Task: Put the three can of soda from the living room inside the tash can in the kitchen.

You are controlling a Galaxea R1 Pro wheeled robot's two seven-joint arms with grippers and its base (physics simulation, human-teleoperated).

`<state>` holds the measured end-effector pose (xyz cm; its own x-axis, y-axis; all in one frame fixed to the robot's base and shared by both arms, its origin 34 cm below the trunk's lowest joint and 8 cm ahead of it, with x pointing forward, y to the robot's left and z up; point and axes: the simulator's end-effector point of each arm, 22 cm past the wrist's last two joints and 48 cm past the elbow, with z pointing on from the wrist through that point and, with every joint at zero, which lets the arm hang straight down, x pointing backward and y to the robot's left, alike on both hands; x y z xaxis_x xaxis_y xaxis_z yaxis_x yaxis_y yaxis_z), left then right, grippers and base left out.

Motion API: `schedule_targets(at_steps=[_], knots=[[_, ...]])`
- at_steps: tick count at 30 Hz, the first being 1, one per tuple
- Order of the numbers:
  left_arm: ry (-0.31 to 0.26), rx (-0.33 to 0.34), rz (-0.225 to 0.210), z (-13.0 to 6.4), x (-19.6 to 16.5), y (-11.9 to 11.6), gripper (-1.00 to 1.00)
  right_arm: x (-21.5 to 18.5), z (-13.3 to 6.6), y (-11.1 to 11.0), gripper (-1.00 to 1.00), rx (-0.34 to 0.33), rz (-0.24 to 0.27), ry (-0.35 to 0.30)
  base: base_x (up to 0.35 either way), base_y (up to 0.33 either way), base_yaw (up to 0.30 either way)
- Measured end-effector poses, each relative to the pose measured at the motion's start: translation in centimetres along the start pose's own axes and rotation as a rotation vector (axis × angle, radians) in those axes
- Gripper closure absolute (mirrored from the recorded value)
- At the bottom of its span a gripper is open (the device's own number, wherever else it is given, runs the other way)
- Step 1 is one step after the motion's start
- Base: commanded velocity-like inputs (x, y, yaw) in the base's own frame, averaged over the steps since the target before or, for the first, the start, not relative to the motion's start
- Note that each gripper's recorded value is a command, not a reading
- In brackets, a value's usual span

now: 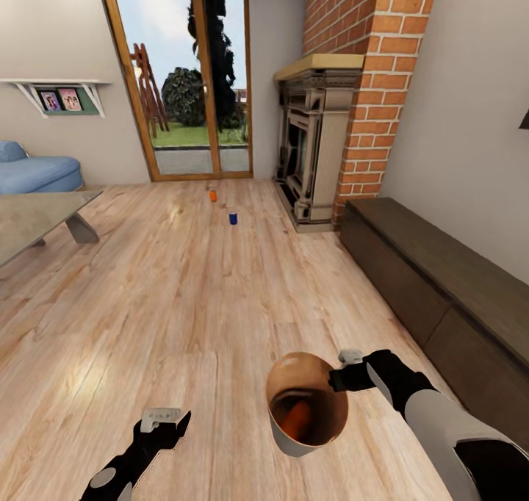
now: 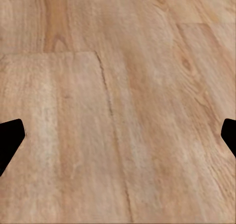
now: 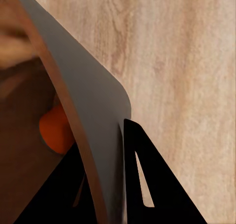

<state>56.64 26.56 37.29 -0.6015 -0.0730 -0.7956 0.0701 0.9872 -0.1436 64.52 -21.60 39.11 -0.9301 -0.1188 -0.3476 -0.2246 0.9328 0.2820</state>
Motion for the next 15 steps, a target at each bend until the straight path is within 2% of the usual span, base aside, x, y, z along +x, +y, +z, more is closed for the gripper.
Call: schedule_targets(at_steps=[15], knots=[[0.0,0.0,0.001,0.0,0.0,0.0,-1.0,-1.1,-0.3,0.4,1.0,-0.005,-0.009,-0.024,0.272,0.197,0.0]])
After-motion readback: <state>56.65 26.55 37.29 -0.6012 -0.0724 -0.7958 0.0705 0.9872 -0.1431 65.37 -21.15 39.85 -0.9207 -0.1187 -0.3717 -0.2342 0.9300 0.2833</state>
